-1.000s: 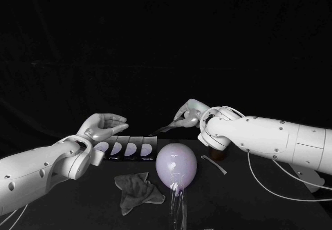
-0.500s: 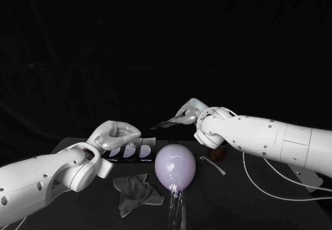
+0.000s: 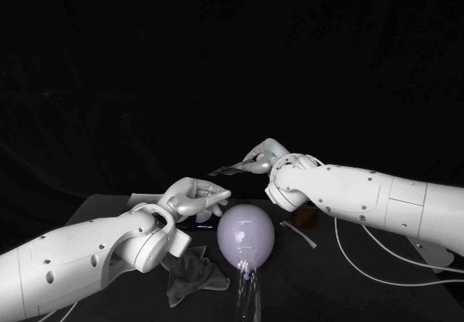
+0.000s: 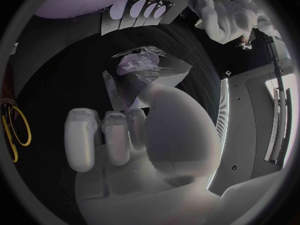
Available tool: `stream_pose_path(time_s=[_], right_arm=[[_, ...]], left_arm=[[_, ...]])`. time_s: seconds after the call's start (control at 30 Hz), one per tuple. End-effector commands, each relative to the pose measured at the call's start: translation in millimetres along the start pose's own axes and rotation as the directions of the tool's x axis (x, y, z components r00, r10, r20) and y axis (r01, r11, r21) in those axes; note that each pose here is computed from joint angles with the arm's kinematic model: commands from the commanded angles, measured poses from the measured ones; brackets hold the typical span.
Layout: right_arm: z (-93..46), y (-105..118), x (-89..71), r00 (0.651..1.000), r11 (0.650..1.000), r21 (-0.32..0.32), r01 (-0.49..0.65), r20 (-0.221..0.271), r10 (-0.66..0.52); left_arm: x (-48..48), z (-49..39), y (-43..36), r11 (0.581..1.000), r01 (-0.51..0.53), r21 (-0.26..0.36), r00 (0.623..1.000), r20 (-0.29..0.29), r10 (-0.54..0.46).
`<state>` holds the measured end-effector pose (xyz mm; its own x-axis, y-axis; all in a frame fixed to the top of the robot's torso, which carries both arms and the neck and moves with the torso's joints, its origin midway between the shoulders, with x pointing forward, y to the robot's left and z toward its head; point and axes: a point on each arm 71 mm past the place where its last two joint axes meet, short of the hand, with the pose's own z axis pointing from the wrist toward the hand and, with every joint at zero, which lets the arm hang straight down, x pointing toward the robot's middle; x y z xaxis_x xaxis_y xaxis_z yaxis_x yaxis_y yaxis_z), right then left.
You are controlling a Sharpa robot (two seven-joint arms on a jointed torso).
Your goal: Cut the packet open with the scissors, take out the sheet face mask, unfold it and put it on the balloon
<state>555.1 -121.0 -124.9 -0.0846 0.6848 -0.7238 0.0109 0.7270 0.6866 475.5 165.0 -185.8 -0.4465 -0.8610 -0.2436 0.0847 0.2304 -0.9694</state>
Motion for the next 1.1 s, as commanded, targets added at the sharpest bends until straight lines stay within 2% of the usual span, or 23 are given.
stream_pose_path(time_s=[0.03,0.23,0.47,0.83,1.1], right_arm=[[-2.1,3.9,0.9,0.999,1.000,-0.012,-0.018,0.026,0.018],[-6.3,8.9,6.5,1.000,0.999,-0.040,-0.001,0.020,0.002],[-11.9,11.1,15.1,1.000,0.997,-0.075,0.029,0.012,-0.028],[-21.5,16.4,26.2,0.997,0.988,-0.134,0.079,-0.007,-0.080],[-23.8,17.8,30.1,0.996,0.986,-0.142,0.086,-0.015,-0.089]], left_arm=[[-4.1,5.4,4.8,0.995,0.072,-0.071,0.991,0.119,-0.064],[0.9,16.6,6.1,0.990,0.107,-0.091,0.982,0.168,-0.091],[6.9,24.7,8.1,0.981,0.141,-0.130,0.977,0.179,-0.116],[12.4,31.8,9.0,0.974,0.157,-0.166,0.976,0.178,-0.127],[15.1,32.9,8.4,0.972,0.160,-0.172,0.977,0.168,-0.131]])
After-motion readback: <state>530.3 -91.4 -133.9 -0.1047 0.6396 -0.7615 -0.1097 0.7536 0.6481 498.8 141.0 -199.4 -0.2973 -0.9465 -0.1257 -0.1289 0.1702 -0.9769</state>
